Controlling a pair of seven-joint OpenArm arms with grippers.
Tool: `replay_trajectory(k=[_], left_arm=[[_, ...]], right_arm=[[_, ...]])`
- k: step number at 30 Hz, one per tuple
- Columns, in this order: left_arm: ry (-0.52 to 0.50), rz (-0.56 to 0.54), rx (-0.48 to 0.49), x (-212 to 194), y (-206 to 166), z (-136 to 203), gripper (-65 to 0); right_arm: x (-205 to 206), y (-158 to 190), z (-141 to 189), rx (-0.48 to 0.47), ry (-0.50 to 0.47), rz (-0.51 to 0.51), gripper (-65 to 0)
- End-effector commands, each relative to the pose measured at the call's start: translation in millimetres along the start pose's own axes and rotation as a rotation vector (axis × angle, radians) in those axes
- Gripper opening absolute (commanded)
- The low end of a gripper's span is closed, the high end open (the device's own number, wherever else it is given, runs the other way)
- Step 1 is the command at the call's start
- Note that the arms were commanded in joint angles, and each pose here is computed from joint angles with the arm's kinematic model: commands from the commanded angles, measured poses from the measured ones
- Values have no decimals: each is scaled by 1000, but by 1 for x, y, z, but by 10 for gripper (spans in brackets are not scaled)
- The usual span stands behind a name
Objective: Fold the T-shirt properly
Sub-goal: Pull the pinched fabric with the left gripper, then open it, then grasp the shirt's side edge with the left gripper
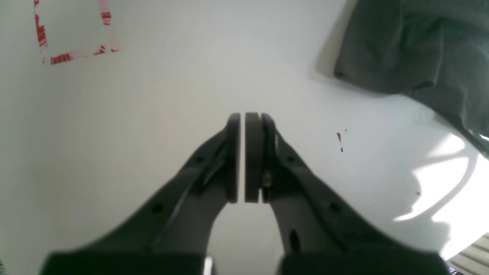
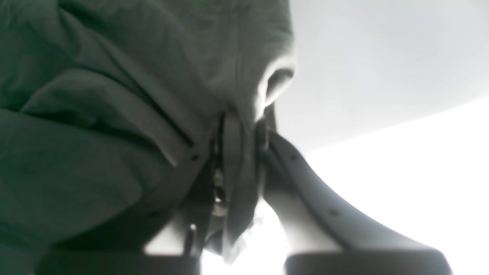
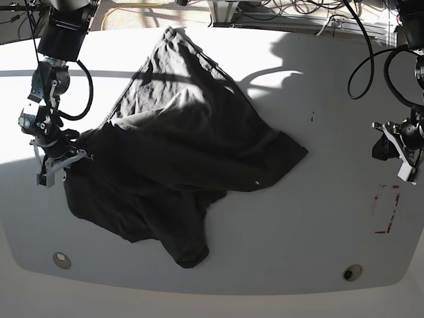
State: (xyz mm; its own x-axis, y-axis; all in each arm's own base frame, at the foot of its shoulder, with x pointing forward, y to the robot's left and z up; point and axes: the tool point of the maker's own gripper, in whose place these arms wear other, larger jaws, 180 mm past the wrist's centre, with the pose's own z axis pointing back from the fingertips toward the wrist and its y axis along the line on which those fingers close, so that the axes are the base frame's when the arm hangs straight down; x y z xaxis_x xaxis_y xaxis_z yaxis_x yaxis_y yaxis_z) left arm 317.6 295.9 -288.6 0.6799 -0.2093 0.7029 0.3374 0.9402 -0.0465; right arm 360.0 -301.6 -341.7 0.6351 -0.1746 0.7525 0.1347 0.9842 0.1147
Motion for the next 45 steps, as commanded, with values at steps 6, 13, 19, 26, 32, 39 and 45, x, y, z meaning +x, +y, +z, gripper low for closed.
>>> replay_trajectory(k=[6, 13, 19, 26, 32, 39, 45], left_arm=[[-21, -39, 15, 10, 7, 11, -650], [-3, -22, -46, -3, -15, -2, -650], [-8, 37, -146, -15, -54, -29, -547], [-43, 195, -246, -21, -94, -64, -190], [-6, 357, -232, -30, -108, -97, -218], [-26, 382, -235, -12, -128, -124, -217], [3, 400, -245, -7, -142, -147, -217]], right_arm=[[-33, 24, 28, 39, 6, 27, -650], [-52, 29, 34, 46, 32, 23, -650], [-48, 30, 35, 49, 21, 26, -650], [-43, 32, 34, 52, 11, 30, -642], [-35, 35, 33, 57, -6, 28, -457], [-29, 40, 35, 66, -25, 33, -170], [-20, 44, 39, 72, -53, 44, -120]])
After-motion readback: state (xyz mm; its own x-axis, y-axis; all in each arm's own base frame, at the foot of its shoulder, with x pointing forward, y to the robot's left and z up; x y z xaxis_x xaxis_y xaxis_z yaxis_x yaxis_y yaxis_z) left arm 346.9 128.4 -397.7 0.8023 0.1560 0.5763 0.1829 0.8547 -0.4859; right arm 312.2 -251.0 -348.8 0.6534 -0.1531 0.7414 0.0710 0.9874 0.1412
